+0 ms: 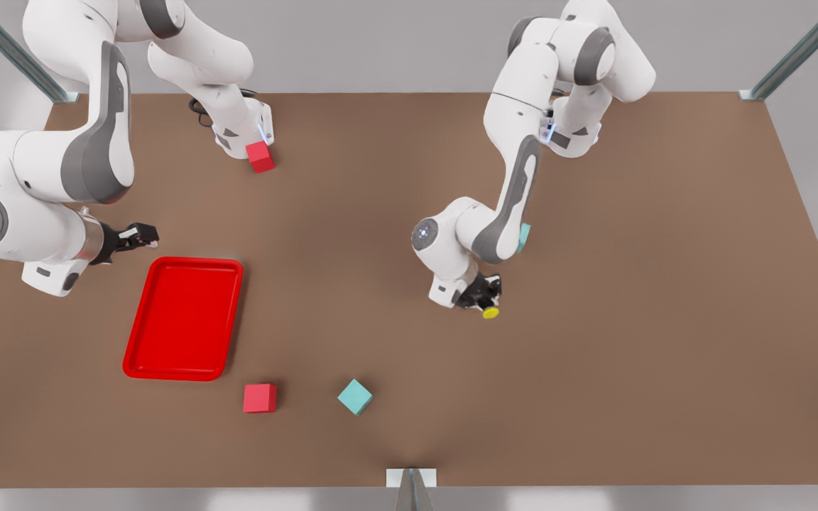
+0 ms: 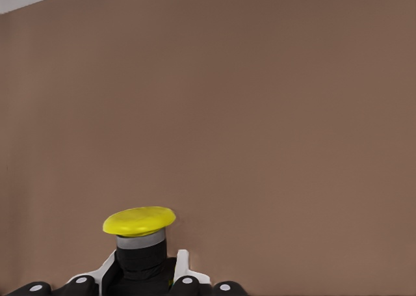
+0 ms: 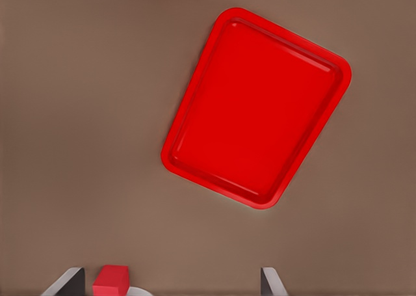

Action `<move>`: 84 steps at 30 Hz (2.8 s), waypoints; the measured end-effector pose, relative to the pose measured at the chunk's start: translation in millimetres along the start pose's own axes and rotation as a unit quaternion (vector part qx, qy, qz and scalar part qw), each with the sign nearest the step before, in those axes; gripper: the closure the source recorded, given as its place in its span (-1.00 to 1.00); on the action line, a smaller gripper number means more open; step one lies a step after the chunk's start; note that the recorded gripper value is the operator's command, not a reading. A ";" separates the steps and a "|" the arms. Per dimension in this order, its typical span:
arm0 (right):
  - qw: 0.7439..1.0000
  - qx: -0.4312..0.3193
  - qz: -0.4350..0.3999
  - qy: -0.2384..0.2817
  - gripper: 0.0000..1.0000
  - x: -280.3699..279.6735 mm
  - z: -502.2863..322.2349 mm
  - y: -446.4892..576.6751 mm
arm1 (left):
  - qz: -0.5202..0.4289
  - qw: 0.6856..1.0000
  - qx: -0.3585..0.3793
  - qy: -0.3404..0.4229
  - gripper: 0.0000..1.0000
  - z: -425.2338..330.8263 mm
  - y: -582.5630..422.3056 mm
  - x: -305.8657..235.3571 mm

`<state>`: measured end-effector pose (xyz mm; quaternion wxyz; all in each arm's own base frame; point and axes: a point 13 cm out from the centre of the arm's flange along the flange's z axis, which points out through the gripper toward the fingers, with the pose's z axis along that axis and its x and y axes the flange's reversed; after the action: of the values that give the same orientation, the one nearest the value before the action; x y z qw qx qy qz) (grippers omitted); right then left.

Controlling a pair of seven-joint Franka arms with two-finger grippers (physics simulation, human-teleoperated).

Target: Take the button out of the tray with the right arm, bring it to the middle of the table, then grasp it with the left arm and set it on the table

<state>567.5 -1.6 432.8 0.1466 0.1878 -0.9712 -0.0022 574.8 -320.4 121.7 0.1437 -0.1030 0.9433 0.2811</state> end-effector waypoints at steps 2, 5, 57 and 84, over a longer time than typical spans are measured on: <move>1.000 0.000 -0.001 0.000 -1.00 -0.5 0.1 0.9 | -0.042 0.996 -0.070 -0.037 0.18 8.8 26.5 -6.5; 1.000 0.000 -0.002 0.000 -1.00 -0.6 0.1 1.0 | -0.114 0.974 -0.161 -0.114 0.18 22.1 60.9 -20.5; 1.000 0.004 -0.007 -0.001 -1.00 -3.2 -1.4 6.2 | -0.597 0.688 -0.099 -0.401 -1.00 116.8 58.8 -17.9; 1.000 0.005 -0.004 -0.001 -1.00 -3.7 -1.0 5.5 | -0.653 0.696 -0.087 -0.287 -1.00 -76.7 98.8 -48.8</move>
<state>569.1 5.0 433.1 0.1450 0.1920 -0.9706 0.0023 577.0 -276.7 248.5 0.5455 -0.6190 0.5233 0.2130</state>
